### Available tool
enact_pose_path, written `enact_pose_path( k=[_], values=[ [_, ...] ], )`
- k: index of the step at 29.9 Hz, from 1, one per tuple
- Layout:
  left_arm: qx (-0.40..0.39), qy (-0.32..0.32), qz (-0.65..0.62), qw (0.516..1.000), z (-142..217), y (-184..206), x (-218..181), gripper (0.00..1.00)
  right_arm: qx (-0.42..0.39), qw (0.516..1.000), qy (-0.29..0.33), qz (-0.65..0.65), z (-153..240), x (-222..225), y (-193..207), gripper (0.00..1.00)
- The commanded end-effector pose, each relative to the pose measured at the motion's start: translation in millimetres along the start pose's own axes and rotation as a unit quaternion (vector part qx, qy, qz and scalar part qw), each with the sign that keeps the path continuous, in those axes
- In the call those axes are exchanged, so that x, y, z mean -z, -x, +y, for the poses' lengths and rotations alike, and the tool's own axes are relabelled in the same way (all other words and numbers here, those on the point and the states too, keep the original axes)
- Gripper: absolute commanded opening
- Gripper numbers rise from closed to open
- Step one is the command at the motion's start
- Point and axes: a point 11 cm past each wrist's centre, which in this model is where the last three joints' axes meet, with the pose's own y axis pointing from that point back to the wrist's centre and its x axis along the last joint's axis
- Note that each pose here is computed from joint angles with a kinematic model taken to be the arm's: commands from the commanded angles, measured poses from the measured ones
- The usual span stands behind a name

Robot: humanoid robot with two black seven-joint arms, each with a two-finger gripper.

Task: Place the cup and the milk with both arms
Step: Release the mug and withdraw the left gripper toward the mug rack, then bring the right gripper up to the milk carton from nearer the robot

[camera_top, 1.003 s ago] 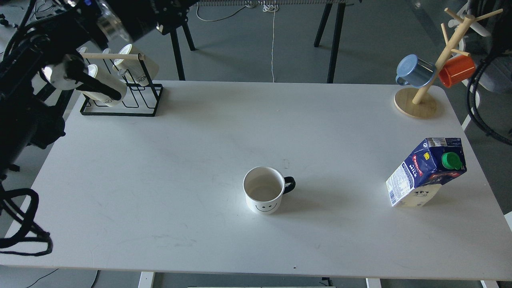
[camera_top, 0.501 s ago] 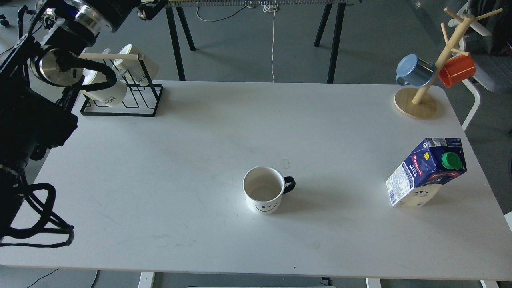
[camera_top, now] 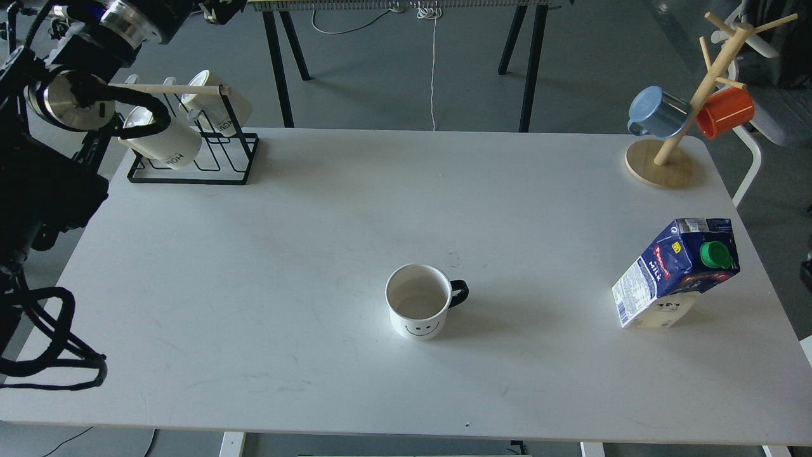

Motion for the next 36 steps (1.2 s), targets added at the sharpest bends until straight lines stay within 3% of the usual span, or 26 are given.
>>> enact_pose_path(
  k=[1, 11, 22, 36],
  values=[
    [0.001, -0.004, -0.003, 1.0, -0.4, 0.6, 0.8, 0.99, -0.047, 0.998, 0.03, -0.011, 34.9, -23.3, -29.4, 0.99],
    [0.002, -0.012, -0.008, 1.0, -0.9, 1.4, 3.3, 0.99, -0.02, 0.993, 0.11, -0.03, 54.9, -115.0, -43.8, 0.99],
    [0.0, -0.02, -0.011, 1.0, 1.2, -0.6, 6.3, 0.99, 0.052, 0.987, 0.145, -0.044, 40.0, -142.4, 1.6, 0.99],
    [-0.015, -0.026, -0.026, 0.999, 12.5, -13.7, 0.0, 0.99, 0.075, 0.983, 0.137, -0.093, 32.5, -173.1, 8.5, 0.99]
  ],
)
